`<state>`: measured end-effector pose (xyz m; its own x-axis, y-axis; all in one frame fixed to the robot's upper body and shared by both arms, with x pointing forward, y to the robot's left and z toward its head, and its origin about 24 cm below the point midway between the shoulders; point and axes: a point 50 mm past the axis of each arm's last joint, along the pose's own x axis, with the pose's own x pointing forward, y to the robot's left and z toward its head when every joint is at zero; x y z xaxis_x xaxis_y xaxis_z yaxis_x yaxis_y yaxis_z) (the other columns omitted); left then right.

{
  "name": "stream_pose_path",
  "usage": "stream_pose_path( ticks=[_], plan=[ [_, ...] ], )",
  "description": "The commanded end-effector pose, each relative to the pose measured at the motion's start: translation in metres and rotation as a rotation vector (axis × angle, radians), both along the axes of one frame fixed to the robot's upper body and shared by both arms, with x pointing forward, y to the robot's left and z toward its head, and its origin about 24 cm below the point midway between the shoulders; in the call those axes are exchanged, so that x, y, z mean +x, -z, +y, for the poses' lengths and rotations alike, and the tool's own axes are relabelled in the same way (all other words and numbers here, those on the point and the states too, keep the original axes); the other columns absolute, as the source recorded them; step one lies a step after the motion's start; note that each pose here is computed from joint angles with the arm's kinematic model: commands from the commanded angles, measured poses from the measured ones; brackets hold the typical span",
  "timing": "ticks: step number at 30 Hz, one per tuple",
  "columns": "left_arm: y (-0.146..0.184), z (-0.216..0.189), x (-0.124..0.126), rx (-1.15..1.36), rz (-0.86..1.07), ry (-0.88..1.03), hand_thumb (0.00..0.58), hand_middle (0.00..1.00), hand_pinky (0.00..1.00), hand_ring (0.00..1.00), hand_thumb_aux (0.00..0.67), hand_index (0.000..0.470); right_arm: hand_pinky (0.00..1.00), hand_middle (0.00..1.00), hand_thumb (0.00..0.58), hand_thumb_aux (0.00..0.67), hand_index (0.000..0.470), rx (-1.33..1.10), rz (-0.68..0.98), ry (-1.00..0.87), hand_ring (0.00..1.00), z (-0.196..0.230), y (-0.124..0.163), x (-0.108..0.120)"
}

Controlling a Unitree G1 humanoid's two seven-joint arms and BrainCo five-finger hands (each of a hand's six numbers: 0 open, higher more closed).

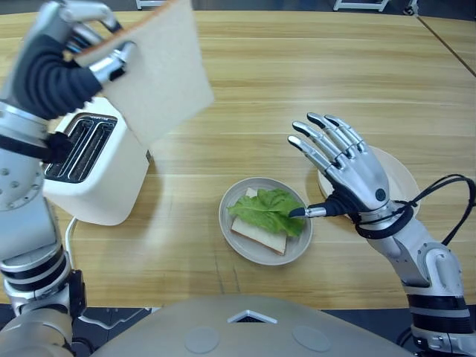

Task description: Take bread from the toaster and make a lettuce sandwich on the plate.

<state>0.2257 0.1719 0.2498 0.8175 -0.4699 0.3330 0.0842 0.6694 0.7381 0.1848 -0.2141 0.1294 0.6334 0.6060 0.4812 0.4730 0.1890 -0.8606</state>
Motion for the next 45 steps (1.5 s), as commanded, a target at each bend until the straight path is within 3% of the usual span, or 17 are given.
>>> stream_pose_path(
  ticks=[1, 4, 9, 19, 23, 29, 38, 40, 43, 44, 45],
  plan=[
    [0.04, -0.038, 0.021, 0.015, 0.337, 0.301, 0.58, 1.0, 1.0, 1.0, 0.67, 0.47, 0.0, 0.0, 0.0, 0.0, 0.0, -0.043, -0.175, -0.071, 0.0, -0.005, -0.018, -0.016],
    [0.068, -0.064, 0.033, 0.053, 0.504, 0.47, 0.58, 1.0, 1.0, 1.0, 0.67, 0.47, 0.0, 0.0, 0.0, 0.0, 0.0, -0.053, -0.162, -0.162, 0.0, -0.001, -0.019, -0.029],
    [0.114, -0.101, 0.045, 0.112, 0.722, 0.657, 0.58, 1.0, 1.0, 1.0, 0.67, 0.47, 0.0, 0.0, 0.0, 0.0, 0.0, -0.184, 0.079, -0.294, 0.0, 0.01, 0.008, -0.036],
    [0.153, -0.164, 0.06, 0.124, 0.832, 0.816, 0.58, 1.0, 1.0, 1.0, 0.67, 0.47, 0.0, 0.0, 0.0, 0.0, 0.0, -0.197, 0.352, -0.381, 0.0, 0.019, 0.027, -0.043],
    [0.17, -0.175, 0.06, 0.138, 0.84, 0.792, 0.58, 1.0, 1.0, 1.0, 0.67, 0.47, 0.0, 0.0, 0.0, 0.0, 0.0, -0.211, 0.418, -0.389, 0.0, 0.016, 0.031, -0.043],
    [0.194, -0.175, 0.06, 0.311, 0.821, 0.733, 0.58, 1.0, 1.0, 1.0, 0.67, 0.47, 0.0, 0.0, 0.0, 0.0, 0.0, -0.268, 0.727, -0.331, 0.0, 0.008, 0.063, -0.051],
    [0.196, -0.162, 0.071, 0.471, 0.736, 0.652, 0.58, 1.0, 1.0, 1.0, 0.67, 0.47, 0.0, 0.0, 0.0, 0.0, 0.0, -0.264, 0.977, -0.235, 0.0, 0.0, 0.082, -0.056],
    [0.194, -0.161, 0.072, 0.515, 0.677, 0.625, 0.58, 1.0, 1.0, 1.0, 0.67, 0.47, 0.0, 0.0, 0.0, 0.0, 0.0, -0.274, 1.013, -0.211, 0.0, -0.002, 0.086, -0.056],
    [0.182, -0.16, 0.079, 0.645, 0.441, 0.518, 0.58, 1.0, 1.0, 1.0, 0.67, 0.47, 0.0, 0.0, 0.0, 0.0, 0.0, -0.276, 1.065, -0.18, 0.0, -0.004, 0.091, -0.056],
    [0.178, -0.16, 0.08, 0.684, 0.35, 0.482, 0.58, 0.84, 0.84, 0.84, 0.67, 0.47, 0.0, 0.0, 0.0, 0.0, 0.0, -0.275, 1.075, -0.181, 0.0, -0.002, 0.092, -0.055],
    [0.175, -0.161, 0.08, 0.715, 0.281, 0.456, 0.58, 0.0, 0.0, 0.0, 0.67, 0.47, 0.0, 0.0, 0.0, 0.0, 0.0, -0.265, 1.085, -0.182, 0.0, -0.001, 0.092, -0.055]
  ],
)
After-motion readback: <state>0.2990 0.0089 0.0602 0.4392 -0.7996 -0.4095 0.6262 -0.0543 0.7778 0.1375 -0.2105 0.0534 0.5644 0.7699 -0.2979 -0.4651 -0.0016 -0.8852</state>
